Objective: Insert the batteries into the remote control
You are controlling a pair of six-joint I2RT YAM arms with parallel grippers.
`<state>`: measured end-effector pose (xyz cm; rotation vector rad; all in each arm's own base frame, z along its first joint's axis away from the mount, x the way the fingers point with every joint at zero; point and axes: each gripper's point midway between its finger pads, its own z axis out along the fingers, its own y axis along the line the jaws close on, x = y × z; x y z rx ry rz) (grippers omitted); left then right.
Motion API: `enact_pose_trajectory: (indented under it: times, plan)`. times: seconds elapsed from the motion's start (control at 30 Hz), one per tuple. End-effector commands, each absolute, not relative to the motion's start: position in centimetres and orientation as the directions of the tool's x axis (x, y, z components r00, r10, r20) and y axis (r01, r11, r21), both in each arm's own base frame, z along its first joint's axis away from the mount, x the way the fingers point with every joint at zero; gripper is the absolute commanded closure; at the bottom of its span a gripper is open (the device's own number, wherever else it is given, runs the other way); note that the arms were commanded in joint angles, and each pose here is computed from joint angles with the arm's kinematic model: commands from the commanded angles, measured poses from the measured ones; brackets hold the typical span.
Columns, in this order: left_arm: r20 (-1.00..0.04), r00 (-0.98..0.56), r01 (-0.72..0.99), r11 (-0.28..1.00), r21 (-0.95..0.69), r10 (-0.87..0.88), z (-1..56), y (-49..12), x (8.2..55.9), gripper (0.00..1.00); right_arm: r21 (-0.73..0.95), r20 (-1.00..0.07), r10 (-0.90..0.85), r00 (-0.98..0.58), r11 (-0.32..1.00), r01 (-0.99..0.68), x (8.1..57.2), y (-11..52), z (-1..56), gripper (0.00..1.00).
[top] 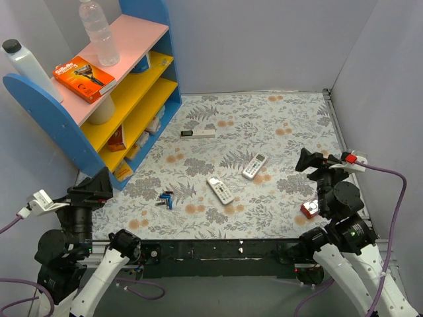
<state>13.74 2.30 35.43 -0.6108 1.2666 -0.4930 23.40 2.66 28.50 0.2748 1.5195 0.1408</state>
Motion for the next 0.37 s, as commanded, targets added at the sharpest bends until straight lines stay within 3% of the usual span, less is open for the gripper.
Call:
enact_pose_trajectory:
  times: [0.0,0.33]
  plan:
    - [-0.683,0.31,0.04,0.726,-0.686,-0.662,36.61,3.6,12.35,0.02,0.3,-0.944,0.281,0.174,0.949,0.099,22.73,1.26,31.08,0.05]
    - [-0.679,0.291,0.063,0.722,-0.689,-0.674,36.28,3.03,12.45,0.02,0.279,-0.951,0.267,0.154,0.958,0.069,22.84,1.9,30.62,0.05]
